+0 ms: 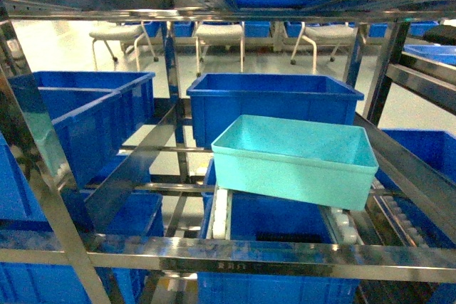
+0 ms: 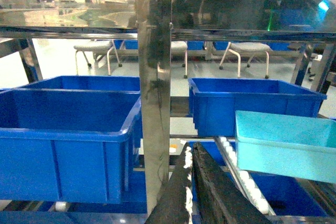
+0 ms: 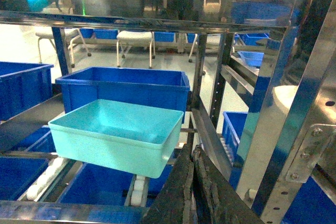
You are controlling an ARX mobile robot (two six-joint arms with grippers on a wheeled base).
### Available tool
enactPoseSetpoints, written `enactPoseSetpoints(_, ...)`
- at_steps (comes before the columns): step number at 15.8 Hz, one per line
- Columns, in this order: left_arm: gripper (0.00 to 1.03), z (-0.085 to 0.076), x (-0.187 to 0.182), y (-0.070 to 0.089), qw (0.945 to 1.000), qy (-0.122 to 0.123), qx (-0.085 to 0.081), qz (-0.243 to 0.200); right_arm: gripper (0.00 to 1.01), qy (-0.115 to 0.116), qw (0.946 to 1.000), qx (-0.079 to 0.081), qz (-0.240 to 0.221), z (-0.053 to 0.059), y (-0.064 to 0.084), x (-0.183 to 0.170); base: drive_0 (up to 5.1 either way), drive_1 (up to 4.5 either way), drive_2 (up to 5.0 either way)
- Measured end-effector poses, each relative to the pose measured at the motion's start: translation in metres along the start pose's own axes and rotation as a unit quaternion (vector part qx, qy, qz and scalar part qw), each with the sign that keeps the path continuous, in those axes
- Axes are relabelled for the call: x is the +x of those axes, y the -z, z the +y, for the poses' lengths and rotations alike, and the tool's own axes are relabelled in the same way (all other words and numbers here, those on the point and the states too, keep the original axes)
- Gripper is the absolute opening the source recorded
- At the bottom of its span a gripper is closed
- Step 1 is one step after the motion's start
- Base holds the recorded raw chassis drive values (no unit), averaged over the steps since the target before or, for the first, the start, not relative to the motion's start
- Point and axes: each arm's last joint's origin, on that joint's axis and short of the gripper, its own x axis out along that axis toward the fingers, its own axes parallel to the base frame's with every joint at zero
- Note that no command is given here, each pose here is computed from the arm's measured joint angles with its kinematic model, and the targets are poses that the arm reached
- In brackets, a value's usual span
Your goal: Organize blue bins on left shelf correctly
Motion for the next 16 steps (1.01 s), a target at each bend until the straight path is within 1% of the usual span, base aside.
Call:
enactPoseSetpoints(13, 0.02, 0.0, -0.019, -0.001, 1.0, 0.0, 0.0, -0.004, 0.02, 0.0, 1.0, 0.0, -0.005, 0.0, -0.002, -0.021, 0.0, 0.0, 0.0)
enactPoseSetpoints(14, 0.02, 0.0, -0.024, 0.003, 0.9999, -0.001, 0.0, 0.015, 0.02, 0.0, 1.0, 0.0, -0.003, 0.0, -0.002, -0.022, 0.0, 0.0, 0.0)
enactPoseSetpoints(15, 0.02, 0.0, -0.029, 0.001, 1.0, 0.001, 0.0, -0.005, 0.02, 0.0, 1.0, 0.0, 0.008, 0.0, 0.001, -0.026, 0.0, 0.0, 0.0)
enactPoseSetpoints(16, 0.02, 0.0, -0.029, 0.002, 1.0, -0.002, 0.0, 0.001, 0.02, -0.001, 0.9999, 0.0, 0.017, 0.0, 0.004, -0.032, 0.0, 0.0, 0.0)
